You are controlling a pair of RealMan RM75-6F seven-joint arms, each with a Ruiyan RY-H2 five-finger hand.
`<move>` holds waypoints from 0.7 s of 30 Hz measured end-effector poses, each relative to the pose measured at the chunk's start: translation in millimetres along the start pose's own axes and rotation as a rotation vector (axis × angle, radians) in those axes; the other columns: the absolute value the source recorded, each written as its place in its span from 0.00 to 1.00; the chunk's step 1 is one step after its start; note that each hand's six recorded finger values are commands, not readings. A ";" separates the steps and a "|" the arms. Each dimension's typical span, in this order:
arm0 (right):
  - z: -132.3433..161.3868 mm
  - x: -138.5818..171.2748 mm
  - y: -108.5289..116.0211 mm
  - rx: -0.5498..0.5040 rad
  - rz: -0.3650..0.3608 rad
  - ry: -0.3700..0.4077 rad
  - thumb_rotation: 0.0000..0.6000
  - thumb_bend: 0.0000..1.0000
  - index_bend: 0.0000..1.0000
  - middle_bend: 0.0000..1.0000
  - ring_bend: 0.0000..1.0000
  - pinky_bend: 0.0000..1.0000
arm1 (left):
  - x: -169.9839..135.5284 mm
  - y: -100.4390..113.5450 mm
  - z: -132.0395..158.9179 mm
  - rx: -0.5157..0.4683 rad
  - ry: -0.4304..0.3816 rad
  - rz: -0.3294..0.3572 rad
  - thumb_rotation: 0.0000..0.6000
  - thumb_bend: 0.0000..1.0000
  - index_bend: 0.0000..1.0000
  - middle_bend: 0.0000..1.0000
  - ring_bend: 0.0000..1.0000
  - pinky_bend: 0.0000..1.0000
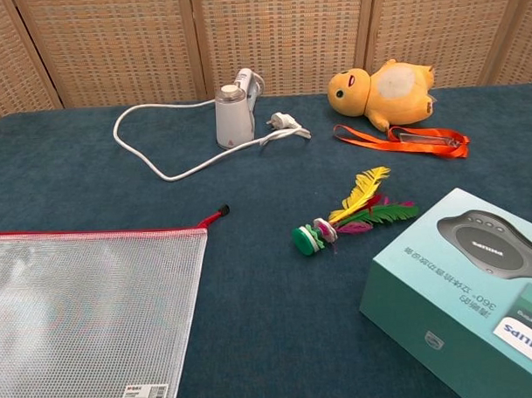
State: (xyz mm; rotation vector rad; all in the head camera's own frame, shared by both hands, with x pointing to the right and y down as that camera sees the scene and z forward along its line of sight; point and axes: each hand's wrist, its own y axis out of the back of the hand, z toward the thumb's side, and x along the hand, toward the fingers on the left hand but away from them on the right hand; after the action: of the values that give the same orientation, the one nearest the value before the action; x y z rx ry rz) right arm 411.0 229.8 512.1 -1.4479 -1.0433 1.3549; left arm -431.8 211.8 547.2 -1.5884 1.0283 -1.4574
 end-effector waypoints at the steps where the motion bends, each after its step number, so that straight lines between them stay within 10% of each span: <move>1: 0.2 -0.6 -0.6 0.005 0.000 -0.001 1.00 0.00 0.07 0.00 0.00 0.00 | 8.0 -1.9 5.7 -0.001 -0.010 -0.014 1.00 0.00 0.08 0.84 0.83 0.87; 21: -18.5 -9.7 -13.0 0.092 0.012 -0.093 1.00 0.00 0.07 0.00 0.00 0.00 | 182.9 -68.3 173.2 0.018 -0.089 -0.342 1.00 0.32 0.39 0.90 0.89 0.94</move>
State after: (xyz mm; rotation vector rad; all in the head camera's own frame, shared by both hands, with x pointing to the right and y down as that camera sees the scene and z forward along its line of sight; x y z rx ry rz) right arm 428.7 223.1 527.7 -1.3366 -1.0193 1.4714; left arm -247.4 72.9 669.0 -1.8648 0.7146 -1.5947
